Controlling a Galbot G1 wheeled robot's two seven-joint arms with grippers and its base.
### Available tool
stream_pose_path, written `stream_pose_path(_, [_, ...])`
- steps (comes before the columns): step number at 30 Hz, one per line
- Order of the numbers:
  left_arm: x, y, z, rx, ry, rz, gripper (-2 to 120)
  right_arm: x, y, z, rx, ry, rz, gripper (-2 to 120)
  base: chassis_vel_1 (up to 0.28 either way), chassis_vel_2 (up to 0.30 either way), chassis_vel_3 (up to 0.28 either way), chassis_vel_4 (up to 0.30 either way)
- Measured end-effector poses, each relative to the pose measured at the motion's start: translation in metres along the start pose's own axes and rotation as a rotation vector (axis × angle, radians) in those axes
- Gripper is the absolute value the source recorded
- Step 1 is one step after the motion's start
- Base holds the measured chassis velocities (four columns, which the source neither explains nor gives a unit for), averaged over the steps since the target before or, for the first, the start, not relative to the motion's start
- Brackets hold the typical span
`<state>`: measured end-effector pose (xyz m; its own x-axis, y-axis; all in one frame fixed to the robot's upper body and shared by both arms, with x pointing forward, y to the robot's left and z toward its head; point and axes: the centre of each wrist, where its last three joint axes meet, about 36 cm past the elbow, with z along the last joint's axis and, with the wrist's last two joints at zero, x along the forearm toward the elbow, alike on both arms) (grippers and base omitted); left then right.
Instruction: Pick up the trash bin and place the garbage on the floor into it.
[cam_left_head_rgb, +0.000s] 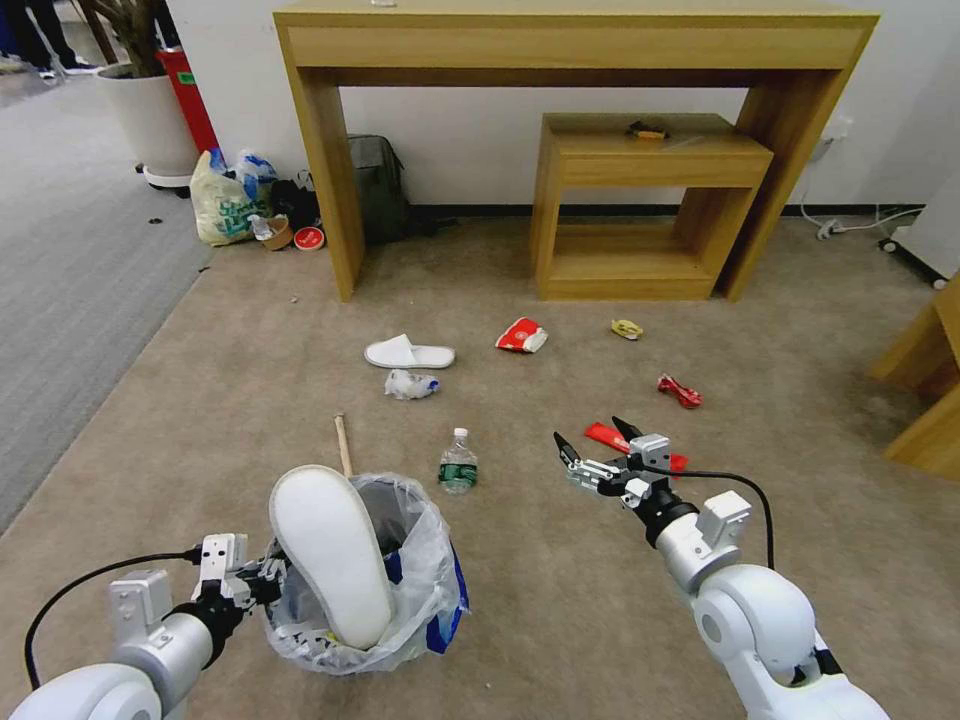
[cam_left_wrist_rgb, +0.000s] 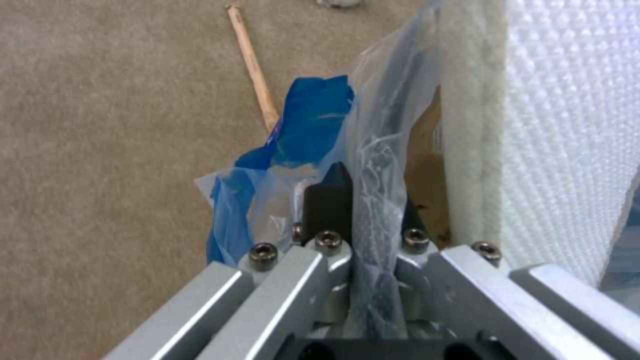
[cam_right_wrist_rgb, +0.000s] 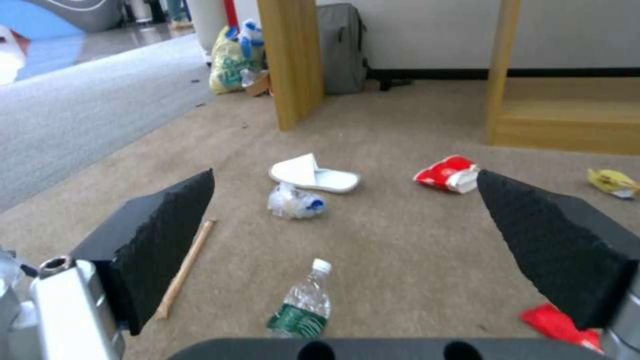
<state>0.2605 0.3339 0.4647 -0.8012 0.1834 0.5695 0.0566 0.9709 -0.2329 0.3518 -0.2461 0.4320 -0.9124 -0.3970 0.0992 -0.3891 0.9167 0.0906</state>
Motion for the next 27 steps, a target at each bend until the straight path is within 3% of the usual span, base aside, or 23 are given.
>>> stream_pose_path(27, [0.0003, 0.0024, -0.0004, 0.011, -0.004, 0.003, 0, -0.0018, 0.0095, 0.0052, -0.002, 0.012, -0.012, 100, 0.08, 0.232, -0.084, -0.229])
